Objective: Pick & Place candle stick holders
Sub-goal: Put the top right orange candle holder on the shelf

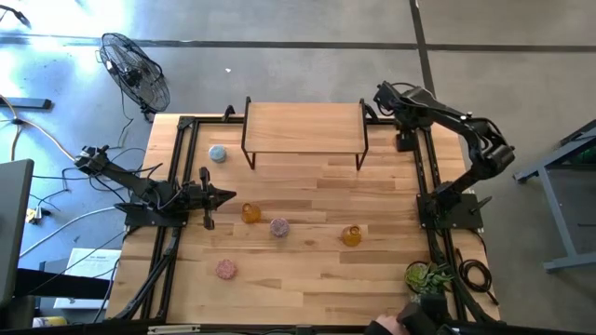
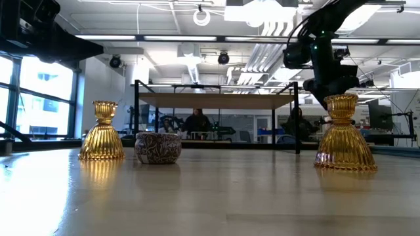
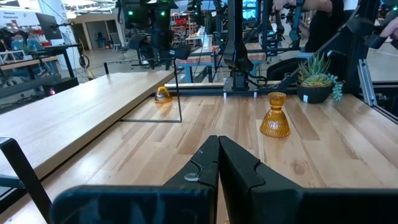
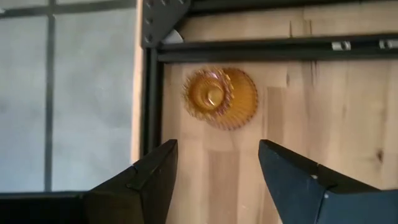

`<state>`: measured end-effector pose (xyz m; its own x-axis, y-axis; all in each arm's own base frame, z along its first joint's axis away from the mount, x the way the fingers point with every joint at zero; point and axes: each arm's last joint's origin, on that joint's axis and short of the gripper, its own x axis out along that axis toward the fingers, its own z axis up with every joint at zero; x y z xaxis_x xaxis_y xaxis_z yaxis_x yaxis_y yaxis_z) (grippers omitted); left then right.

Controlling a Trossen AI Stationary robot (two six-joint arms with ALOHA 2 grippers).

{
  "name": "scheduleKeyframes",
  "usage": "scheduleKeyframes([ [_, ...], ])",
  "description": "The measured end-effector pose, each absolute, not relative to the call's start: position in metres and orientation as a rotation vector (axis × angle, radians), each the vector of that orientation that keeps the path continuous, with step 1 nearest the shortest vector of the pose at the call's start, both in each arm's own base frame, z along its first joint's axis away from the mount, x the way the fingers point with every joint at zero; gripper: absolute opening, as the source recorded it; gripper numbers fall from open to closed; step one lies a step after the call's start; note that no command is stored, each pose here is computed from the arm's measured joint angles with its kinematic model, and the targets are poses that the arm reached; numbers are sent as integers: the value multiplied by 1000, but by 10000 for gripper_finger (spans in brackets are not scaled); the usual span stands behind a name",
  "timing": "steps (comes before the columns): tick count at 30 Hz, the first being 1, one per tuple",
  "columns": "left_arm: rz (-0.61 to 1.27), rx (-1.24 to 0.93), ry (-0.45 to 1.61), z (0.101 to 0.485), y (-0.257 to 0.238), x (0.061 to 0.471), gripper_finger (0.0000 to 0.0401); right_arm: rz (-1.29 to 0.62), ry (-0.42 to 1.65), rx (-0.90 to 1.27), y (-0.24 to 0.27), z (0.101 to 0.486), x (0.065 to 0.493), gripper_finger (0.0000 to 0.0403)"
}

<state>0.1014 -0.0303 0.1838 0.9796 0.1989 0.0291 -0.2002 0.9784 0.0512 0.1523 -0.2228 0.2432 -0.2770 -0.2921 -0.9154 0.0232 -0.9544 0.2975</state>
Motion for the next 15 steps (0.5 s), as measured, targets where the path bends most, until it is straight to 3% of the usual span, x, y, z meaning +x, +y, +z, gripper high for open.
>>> scheduleKeyframes([
  [15, 201, 54, -24, 184, -30, 101, 4, -2462, -248, 1719, -241, 216, 149, 220],
])
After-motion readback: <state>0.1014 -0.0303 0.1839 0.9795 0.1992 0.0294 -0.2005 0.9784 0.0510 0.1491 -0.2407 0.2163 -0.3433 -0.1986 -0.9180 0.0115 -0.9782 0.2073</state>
